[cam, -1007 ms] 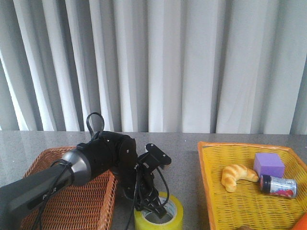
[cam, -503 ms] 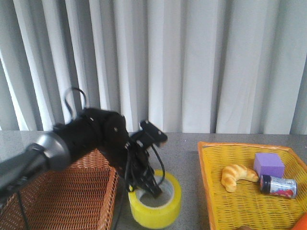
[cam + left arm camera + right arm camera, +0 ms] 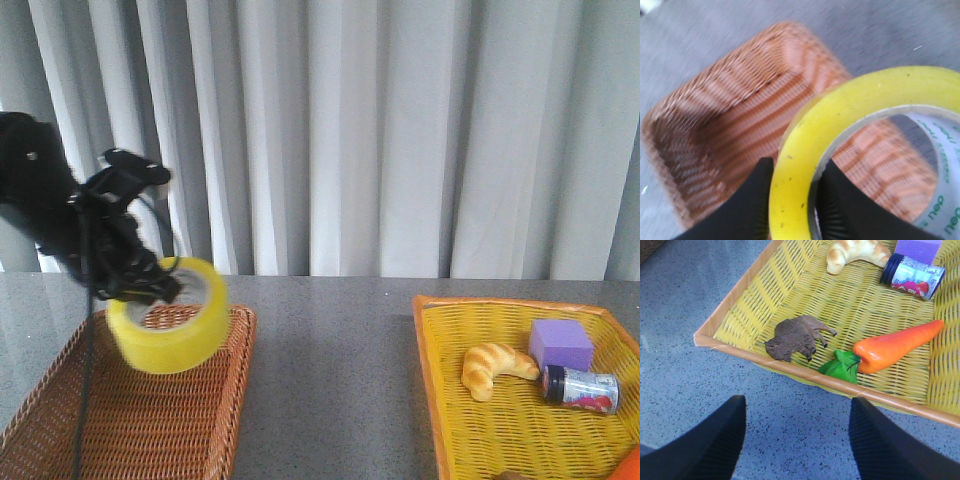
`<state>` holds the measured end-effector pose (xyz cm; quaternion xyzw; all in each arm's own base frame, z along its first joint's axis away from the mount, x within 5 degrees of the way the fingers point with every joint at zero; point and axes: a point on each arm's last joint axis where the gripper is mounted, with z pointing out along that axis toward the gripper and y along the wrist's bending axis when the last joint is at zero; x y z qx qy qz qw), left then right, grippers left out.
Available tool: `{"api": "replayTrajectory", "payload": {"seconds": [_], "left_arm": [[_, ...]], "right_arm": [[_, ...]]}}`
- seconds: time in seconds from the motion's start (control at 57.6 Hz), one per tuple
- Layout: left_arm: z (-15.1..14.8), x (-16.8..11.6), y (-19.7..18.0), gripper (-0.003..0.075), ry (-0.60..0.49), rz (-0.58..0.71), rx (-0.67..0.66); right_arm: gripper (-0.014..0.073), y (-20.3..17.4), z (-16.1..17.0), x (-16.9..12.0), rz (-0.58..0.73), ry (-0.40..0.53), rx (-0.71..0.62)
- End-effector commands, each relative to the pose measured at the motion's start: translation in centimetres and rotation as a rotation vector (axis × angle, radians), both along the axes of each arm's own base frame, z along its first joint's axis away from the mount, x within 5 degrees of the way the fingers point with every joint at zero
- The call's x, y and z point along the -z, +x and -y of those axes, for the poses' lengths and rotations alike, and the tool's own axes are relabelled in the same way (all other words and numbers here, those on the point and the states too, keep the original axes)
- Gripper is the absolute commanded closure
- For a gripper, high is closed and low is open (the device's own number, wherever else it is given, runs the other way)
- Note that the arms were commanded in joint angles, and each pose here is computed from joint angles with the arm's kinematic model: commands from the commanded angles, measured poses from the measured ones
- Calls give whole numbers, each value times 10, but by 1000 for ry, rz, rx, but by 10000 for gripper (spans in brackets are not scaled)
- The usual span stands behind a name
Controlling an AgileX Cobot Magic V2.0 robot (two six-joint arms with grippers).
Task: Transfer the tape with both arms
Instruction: 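Lift the tape roll and lower it into the brown wicker basket, then open the left gripper and raise it away from the basket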
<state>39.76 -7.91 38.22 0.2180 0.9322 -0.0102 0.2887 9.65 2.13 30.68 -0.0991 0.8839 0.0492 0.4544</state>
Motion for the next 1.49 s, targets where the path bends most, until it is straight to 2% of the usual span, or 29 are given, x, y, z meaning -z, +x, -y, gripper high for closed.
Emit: {"api": "replayTrajectory", "payload": {"seconds": [0.0,0.174,0.434,0.625,0.712,0.833,0.938,1.076,1.233,1.354,1.476], "left_arm": [[-19,-24,-6,563,-43,73,-61],[-28,6,15,563,-30,-3,-91],[-26,75,49,563,11,-158,-95],[-25,100,57,557,20,-225,-96],[-25,100,57,523,21,-233,-96],[-25,96,54,400,23,-246,-94],[-26,88,49,273,21,-243,-94],[-26,54,35,197,-3,-170,-97],[-26,2,6,197,-56,-53,-88],[-28,-47,-30,197,-103,66,-76],[-30,-81,-66,197,-142,149,-79]], "right_arm": [[139,3,0,-13,85,8,2],[139,3,0,-13,85,8,2],[139,3,0,-13,85,8,2],[139,3,0,-13,85,8,2],[139,3,0,-13,85,8,2],[139,3,0,-13,85,8,2],[139,3,0,-13,85,8,2],[139,3,0,-13,85,8,2],[139,3,0,-13,85,8,2],[139,3,0,-13,85,8,2],[139,3,0,-13,85,8,2]]}}
